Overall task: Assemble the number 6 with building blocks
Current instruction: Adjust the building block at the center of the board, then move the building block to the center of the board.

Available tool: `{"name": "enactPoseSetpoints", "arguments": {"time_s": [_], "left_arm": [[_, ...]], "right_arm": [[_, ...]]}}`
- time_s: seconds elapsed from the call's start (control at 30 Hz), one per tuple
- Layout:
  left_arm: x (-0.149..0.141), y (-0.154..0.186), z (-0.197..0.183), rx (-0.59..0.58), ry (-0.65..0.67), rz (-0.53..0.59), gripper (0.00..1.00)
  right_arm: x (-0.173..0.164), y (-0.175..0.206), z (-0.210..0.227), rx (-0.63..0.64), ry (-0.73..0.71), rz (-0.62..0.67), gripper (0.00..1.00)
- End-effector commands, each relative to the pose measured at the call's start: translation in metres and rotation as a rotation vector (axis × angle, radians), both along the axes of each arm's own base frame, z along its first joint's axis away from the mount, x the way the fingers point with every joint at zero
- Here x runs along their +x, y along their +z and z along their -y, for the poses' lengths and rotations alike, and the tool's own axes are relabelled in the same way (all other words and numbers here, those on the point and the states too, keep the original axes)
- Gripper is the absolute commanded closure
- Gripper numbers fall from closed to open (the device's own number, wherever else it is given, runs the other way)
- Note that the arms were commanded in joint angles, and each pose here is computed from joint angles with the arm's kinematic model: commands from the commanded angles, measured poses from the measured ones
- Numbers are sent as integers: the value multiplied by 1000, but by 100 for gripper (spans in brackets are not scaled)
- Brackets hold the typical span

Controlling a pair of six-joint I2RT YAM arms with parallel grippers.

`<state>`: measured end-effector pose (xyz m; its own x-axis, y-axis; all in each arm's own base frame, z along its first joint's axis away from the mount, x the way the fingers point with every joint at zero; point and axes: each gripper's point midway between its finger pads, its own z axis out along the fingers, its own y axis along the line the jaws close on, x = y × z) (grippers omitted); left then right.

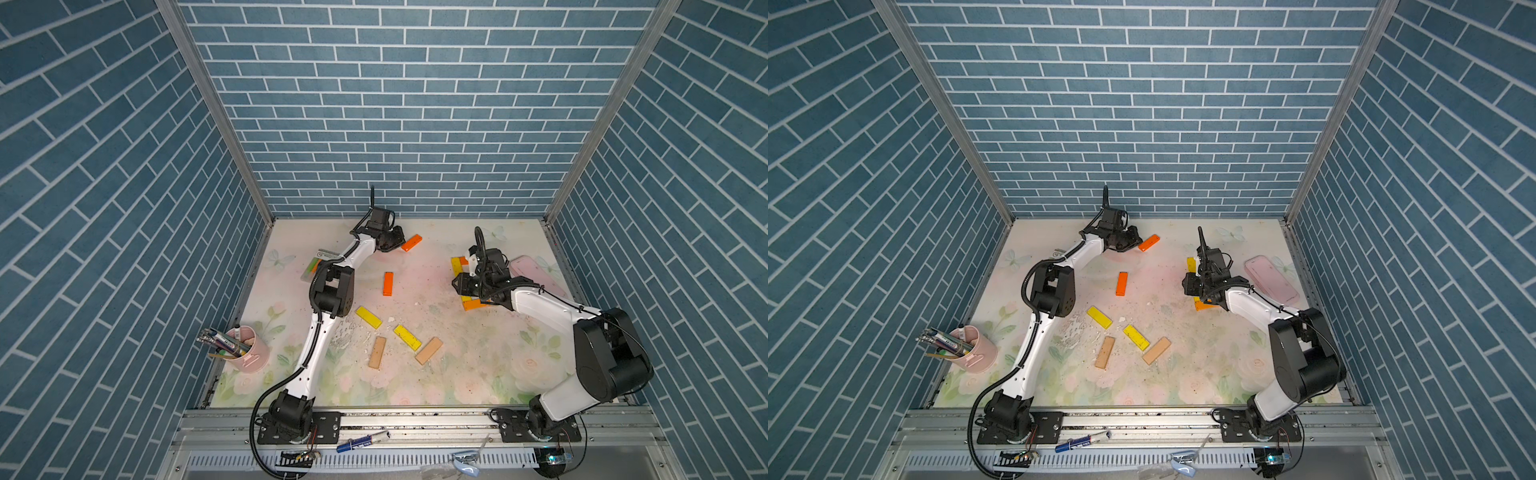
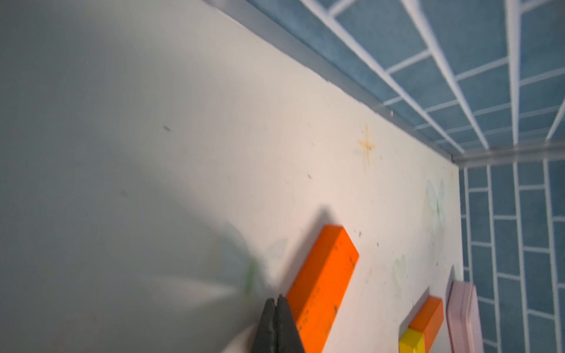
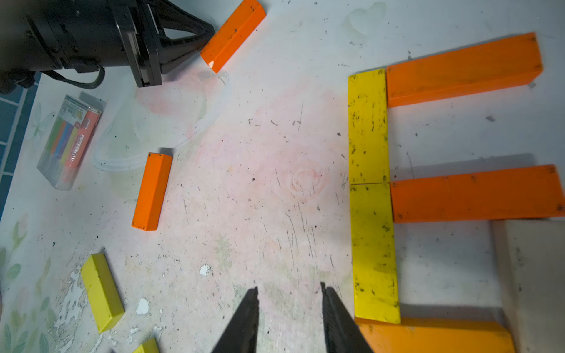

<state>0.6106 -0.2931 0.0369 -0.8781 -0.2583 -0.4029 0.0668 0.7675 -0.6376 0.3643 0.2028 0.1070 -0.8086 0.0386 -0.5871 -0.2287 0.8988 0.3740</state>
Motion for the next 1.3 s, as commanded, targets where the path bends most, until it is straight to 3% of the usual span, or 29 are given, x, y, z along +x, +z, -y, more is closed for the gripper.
{"name": "enactPoseSetpoints", "arguments": {"time_s": [0.0, 0.13, 0.23, 0.3, 0.4, 0.57, 0.73, 1.1, 1.27], "left_arm": [[-28, 23, 17, 68, -160, 39, 90], [-37, 39, 10, 161, -174, 82, 86], [-38, 60, 1, 246, -147, 155, 72], [-38, 67, -2, 280, -128, 177, 70], [-40, 74, 2, 369, -126, 234, 48], [-41, 69, 13, 552, -201, 304, 37], [-34, 53, 11, 599, -201, 299, 28], [-33, 8, 14, 613, -226, 213, 25], [-35, -1, 20, 584, -247, 198, 31]], "right_arm": [[-6, 9, 8, -43, 8, 27, 63], [-6, 14, 12, -55, 7, 37, 63], [-7, 18, 13, -60, 8, 45, 63], [-7, 21, 14, -63, 6, 50, 63], [-7, 25, 17, -70, 1, 61, 63], [-10, 31, 20, -71, -4, 80, 63], [-14, 32, 21, -73, 0, 87, 62], [-16, 31, 28, -93, -20, 94, 62], [-16, 27, 30, -99, -25, 87, 62]]}}
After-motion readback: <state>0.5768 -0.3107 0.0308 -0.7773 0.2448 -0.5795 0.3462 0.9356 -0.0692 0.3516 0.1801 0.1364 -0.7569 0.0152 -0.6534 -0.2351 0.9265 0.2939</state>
